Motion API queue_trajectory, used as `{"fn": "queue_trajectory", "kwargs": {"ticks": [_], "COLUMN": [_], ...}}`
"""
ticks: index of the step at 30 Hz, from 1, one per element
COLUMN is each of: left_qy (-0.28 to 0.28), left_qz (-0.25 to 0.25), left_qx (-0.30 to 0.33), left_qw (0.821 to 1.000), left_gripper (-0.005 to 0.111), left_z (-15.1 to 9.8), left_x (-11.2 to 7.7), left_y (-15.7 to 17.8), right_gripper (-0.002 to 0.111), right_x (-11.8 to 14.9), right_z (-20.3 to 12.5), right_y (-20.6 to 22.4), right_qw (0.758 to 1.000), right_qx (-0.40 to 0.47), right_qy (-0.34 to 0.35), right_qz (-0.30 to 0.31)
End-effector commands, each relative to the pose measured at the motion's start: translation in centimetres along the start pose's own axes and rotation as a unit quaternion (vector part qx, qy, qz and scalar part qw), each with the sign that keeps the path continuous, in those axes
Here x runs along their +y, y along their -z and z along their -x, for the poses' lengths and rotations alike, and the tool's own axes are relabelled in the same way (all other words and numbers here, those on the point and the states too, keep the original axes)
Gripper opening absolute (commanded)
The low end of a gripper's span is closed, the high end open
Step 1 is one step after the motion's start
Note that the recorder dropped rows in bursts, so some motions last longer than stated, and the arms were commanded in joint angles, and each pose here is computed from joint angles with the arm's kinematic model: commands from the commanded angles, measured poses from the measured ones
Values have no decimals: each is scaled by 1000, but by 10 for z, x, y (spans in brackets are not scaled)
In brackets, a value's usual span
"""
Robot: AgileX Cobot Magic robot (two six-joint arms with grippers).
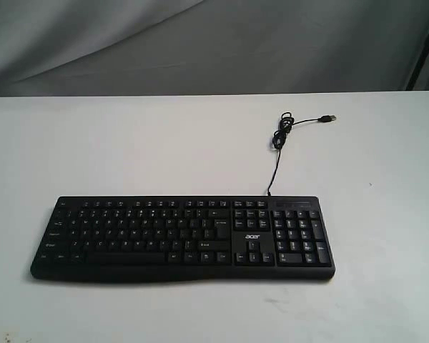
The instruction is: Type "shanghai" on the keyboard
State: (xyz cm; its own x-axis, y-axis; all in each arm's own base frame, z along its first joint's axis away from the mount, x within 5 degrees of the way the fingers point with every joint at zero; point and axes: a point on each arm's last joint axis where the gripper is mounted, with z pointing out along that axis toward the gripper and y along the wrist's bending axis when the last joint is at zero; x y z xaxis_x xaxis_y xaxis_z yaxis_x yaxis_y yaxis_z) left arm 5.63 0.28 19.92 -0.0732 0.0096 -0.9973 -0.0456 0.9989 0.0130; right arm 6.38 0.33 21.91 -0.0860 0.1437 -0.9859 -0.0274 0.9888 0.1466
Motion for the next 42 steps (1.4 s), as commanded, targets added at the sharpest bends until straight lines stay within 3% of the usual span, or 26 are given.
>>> {"fn": "queue_trajectory", "kwargs": {"ticks": [1, 5, 18, 25, 27, 42], "left_qy": [1, 1, 1, 1, 1, 1], "left_qz": [-3, -3, -3, -3, -3, -3], "left_qx": [-3, -3, -3, -3, -3, -3], "left_qw": [1000, 1000, 1000, 1000, 1000, 1000], "left_gripper": [0, 0, 0, 0, 0, 0], "left_z": [0, 0, 0, 0, 0, 0], "left_x": [0, 0, 0, 0, 0, 0], "left_y": [0, 0, 0, 0, 0, 0], "right_gripper": [0, 0, 0, 0, 0, 0], "right_x": [0, 1, -6, -11, -12, -12], "right_z": [-1, 0, -2, -24, -32, -35], "right_y": [3, 5, 5, 6, 7, 8], "right_qw": [1000, 999, 997, 997, 995, 994], "right_qx": [-8, -18, -3, 16, 58, 77], "right_qy": [-23, -51, 71, 49, 47, 53], "right_qz": [4, 6, -40, -57, -61, -63]}}
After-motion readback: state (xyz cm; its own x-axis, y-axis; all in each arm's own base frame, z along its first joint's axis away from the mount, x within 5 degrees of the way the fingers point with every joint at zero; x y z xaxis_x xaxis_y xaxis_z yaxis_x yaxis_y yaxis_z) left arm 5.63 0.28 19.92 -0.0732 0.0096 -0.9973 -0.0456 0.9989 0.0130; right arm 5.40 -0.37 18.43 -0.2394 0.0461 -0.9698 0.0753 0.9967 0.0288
